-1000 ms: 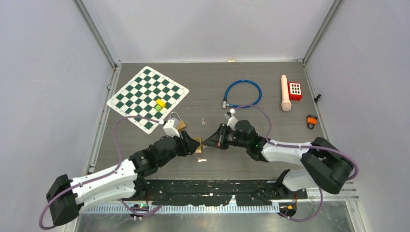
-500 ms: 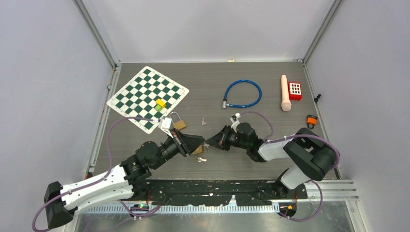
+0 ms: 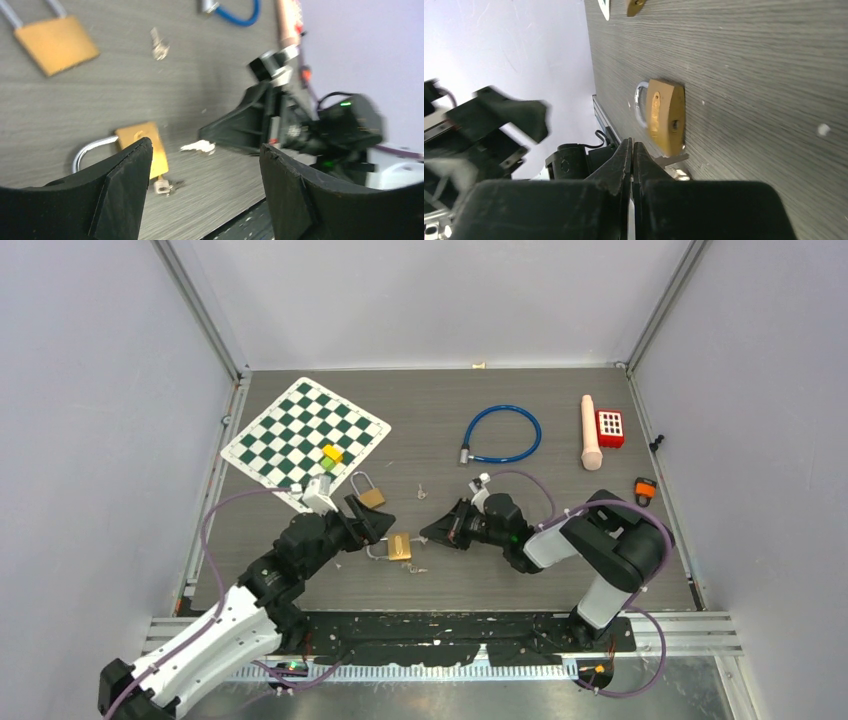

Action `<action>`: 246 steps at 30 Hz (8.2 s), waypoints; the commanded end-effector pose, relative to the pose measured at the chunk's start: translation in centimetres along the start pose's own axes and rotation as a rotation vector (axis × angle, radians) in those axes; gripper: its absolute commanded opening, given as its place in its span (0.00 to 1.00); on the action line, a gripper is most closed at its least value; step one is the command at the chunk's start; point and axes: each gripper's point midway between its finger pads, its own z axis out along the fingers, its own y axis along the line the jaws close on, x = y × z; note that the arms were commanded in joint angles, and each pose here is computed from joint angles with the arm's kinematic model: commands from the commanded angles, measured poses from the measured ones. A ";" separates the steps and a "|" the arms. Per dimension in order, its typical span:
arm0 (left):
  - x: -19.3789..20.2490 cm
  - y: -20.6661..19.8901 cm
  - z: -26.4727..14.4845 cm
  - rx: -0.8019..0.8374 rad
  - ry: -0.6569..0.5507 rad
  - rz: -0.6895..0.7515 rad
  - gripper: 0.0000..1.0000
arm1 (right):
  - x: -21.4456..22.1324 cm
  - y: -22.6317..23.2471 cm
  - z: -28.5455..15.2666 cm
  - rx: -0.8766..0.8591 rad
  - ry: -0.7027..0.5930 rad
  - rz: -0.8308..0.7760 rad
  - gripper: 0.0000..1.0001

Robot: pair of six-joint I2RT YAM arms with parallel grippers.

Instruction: Unlock with the key

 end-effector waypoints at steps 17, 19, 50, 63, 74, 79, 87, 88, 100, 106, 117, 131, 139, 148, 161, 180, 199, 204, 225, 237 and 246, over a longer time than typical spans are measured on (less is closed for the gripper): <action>3.3 1.2 2.5 0.004 0.219 -0.003 0.80 | -1.5 5.6 -0.7 -0.223 -0.076 -0.339 0.05; 2.6 -0.2 2.5 0.082 0.173 -0.044 0.77 | -1.7 7.0 -1.3 -0.287 -0.108 -0.342 0.05; -0.4 -7.3 2.8 0.438 0.065 -0.216 0.27 | -2.5 14.6 -6.2 -0.615 -0.261 -0.373 0.05; -0.4 -8.5 2.7 0.495 0.084 -0.217 0.00 | -2.4 14.8 -6.0 -0.622 -0.257 -0.365 0.05; -1.3 -9.6 1.8 0.551 0.050 -0.217 0.01 | -2.3 14.5 -5.8 -0.615 -0.258 -0.369 0.05; -1.3 -9.9 1.9 0.567 0.056 -0.224 0.10 | -2.2 14.9 -5.8 -0.625 -0.256 -0.369 0.05; -1.1 -10.5 1.9 0.588 0.069 -0.226 0.12 | -1.9 15.1 -5.8 -0.631 -0.254 -0.365 0.05; -1.0 -10.6 1.9 0.588 0.070 -0.226 0.09 | -1.9 15.1 -5.8 -0.633 -0.253 -0.366 0.05; -1.4 -9.3 1.9 0.528 0.028 -0.178 0.00 | -1.4 14.7 -5.8 -0.619 -0.261 -0.417 0.23; -2.2 -8.5 1.1 0.470 0.027 -0.043 0.00 | -2.0 14.4 -6.8 -0.607 -0.266 -0.476 0.45; -1.9 -9.4 0.7 0.532 0.096 -0.081 0.00 | -0.5 16.8 -7.6 -0.734 -0.182 -0.550 0.47; -2.2 -10.0 0.7 0.561 0.100 -0.121 0.00 | 0.3 17.3 -7.3 -0.760 -0.126 -0.569 0.33; -2.1 -10.0 1.0 0.562 0.103 -0.142 0.00 | 0.8 17.5 -7.5 -0.776 -0.105 -0.587 0.21; -2.0 -9.0 1.5 0.513 0.099 -0.157 0.00 | 0.9 17.6 -7.7 -0.778 -0.113 -0.592 0.05; -0.6 4.5 -1.8 -0.369 0.214 -0.048 0.76 | -1.6 12.8 -7.0 -0.566 -0.168 -0.517 0.05; 7.2 10.6 1.2 -0.828 0.531 -0.115 0.70 | -3.7 8.7 -8.5 -0.242 -0.211 -0.680 0.05; 0.8 17.5 6.5 -1.049 0.574 0.193 0.31 | -4.9 8.2 -9.7 -0.226 -0.249 -0.672 0.05; -1.4 15.7 9.0 -0.963 0.566 0.263 0.39 | -4.8 8.0 -9.8 -0.218 -0.246 -0.670 0.05; 6.6 9.0 3.0 -1.115 0.427 -0.392 1.00 | -4.4 8.1 -11.6 -0.223 -0.281 -0.728 0.05; 8.9 9.7 5.6 -1.184 0.392 -0.537 0.96 | -3.6 7.6 -12.2 -0.233 -0.282 -0.739 0.05; 10.3 10.7 6.7 -1.210 0.382 -0.567 0.90 | -3.4 7.8 -12.3 -0.242 -0.278 -0.741 0.05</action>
